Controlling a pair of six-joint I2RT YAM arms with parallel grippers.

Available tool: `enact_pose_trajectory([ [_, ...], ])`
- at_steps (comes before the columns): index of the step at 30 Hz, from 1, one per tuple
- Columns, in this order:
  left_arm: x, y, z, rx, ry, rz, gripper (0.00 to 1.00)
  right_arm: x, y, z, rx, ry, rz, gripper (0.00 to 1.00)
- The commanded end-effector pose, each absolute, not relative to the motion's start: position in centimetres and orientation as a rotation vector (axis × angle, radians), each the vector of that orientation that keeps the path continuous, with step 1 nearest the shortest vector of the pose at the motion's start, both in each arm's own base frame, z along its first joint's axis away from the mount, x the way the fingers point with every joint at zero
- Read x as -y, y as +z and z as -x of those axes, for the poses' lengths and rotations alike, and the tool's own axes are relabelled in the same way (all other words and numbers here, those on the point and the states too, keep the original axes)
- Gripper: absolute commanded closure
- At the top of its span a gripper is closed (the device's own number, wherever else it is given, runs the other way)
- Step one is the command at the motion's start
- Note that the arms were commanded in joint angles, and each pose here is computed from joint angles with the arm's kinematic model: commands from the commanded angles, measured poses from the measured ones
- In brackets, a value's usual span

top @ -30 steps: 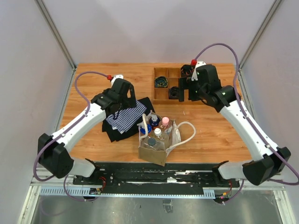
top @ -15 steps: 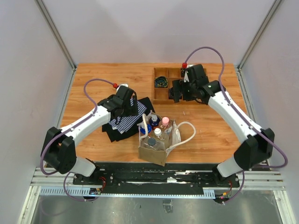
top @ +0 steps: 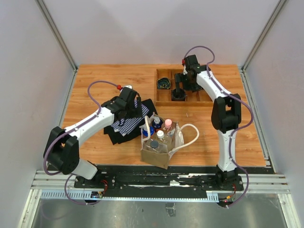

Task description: Take the personal care products out of the canvas bag

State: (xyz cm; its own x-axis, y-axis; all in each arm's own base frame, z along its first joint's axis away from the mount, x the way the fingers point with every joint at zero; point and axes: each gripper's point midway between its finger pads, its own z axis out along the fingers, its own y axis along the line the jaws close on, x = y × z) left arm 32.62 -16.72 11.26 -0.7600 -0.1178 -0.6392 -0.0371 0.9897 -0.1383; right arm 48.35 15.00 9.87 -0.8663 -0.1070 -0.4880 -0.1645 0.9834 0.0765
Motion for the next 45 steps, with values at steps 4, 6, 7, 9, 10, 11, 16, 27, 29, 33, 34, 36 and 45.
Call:
enact_pose_trajectory([
  [4, 16.7, 11.1, -32.6, -2.424, -0.168, 0.088, 0.11, -15.1, 9.2, -50.0, -2.655, 0.130, 0.213, 0.02],
  [6, 16.7, 11.0, -32.5, -2.424, -0.169, 0.084, 0.11, -14.7, 8.0, -49.8, -2.696, 0.100, 0.206, 0.02],
  [7, 16.7, 10.9, -32.4, -2.427, -0.169, 0.084, 0.11, -14.4, 7.3, -49.5, -2.723, 0.082, 0.198, 0.02],
  [9, 16.8, 10.9, -32.3, -2.432, -0.177, 0.080, 0.11, -13.7, 5.7, -48.6, -2.789, 0.074, 0.193, 0.02],
  [10, 16.8, 10.9, -32.2, -2.434, -0.181, 0.077, 0.12, -13.0, 4.8, -47.8, -2.834, 0.071, 0.174, 0.02],
  [11, 16.8, 10.9, -32.1, -2.434, -0.183, 0.072, 0.14, -12.4, 4.2, -47.2, -2.870, 0.091, 0.146, 0.02],
  [16, 17.0, 11.6, -32.0, -2.423, -0.207, 0.065, 0.18, -8.5, 1.4, -45.6, -2.949, 0.063, 0.017, 0.02],
  [27, 17.3, 12.0, -31.3, -2.425, -0.257, 0.060, 0.23, 4.8, 0.7, -44.2, -2.926, -0.084, -0.500, 0.02],
  [29, 17.4, 12.0, -31.2, -2.425, -0.264, 0.057, 0.23, 7.2, 0.4, -42.9, -2.926, -0.126, -0.609, 0.02],
  [33, 17.4, 12.0, -31.0, -2.425, -0.270, 0.048, 0.23, 10.8, 0.1, -39.8, -2.886, -0.183, -0.799, 0.02],
  [34, 17.4, 11.9, -31.0, -2.426, -0.272, 0.045, 0.23, 11.1, 0.2, -39.3, -2.871, -0.181, -0.823, 0.02],
  [36, 17.5, 11.7, -30.8, -2.432, -0.277, 0.041, 0.23, 10.9, 0.4, -38.3, -2.868, -0.177, -0.827, 0.02],
  [45, 17.5, 12.9, -30.3, -2.406, -0.320, 0.056, 0.26, 10.4, 0.2, -30.8, -2.868, -0.300, -0.841, 0.02],
])
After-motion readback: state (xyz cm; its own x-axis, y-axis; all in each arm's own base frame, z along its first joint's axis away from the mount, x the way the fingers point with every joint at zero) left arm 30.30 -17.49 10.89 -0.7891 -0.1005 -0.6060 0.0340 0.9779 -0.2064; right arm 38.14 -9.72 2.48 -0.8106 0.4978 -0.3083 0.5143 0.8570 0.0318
